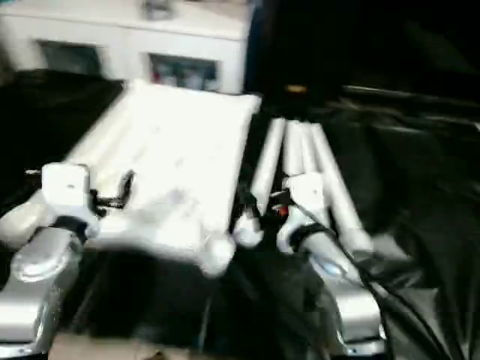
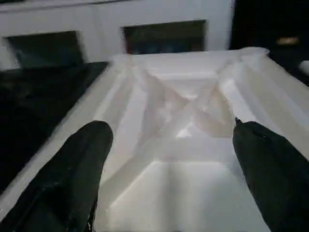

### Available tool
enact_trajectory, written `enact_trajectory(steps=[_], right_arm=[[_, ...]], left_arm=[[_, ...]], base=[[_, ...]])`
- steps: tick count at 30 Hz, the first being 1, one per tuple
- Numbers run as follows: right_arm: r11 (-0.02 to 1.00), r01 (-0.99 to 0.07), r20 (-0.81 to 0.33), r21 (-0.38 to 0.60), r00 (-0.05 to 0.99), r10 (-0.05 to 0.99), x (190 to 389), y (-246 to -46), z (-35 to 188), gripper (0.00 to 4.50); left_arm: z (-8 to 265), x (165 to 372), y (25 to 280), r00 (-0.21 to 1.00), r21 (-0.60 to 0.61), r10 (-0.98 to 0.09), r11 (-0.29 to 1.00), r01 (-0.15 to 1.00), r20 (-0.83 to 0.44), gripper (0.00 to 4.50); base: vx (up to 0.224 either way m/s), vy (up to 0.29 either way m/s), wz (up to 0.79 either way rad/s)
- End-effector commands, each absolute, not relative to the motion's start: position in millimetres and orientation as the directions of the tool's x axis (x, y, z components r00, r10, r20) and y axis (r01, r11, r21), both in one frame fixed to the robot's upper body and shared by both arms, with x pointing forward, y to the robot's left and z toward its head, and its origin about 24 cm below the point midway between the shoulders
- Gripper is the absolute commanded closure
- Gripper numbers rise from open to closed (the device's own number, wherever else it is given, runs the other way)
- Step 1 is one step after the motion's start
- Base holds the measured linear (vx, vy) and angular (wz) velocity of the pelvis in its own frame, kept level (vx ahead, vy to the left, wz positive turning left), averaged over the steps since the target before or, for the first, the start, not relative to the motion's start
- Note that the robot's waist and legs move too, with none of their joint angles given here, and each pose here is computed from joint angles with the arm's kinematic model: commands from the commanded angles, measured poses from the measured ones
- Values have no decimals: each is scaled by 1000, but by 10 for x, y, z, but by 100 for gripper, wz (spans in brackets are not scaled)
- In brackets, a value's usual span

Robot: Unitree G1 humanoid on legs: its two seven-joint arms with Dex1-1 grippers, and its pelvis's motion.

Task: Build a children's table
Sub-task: Move to table, then move table base

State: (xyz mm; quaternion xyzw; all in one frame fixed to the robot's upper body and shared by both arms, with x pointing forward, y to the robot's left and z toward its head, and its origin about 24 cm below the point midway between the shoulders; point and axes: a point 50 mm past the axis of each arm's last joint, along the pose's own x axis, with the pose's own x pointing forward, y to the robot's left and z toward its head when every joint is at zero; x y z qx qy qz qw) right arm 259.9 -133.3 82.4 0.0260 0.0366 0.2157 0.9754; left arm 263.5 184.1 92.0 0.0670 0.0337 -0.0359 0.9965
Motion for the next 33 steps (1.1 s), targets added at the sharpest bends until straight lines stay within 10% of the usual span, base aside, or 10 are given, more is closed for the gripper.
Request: enact_trajectory(steps=[1,9,33], right_arm=[[891,-451,-55,52,890,453,2577,-1391,874,0],[704,-709,-119,-28,702,702,2509,-1414,939,0],[388,-919,-300,-73,391,870,2376,-1491,965,0]], left_arm=[[929,2654,1772,980,119,-187,974,195,-70,1],[870,2570,1905,659,98,-678,669,737,-325,1],[734,2831,2010,141,22,-770,163,986,-622,179]], base=[[-14,-4,-18],[-42,-38,3],[-10,-1,4]])
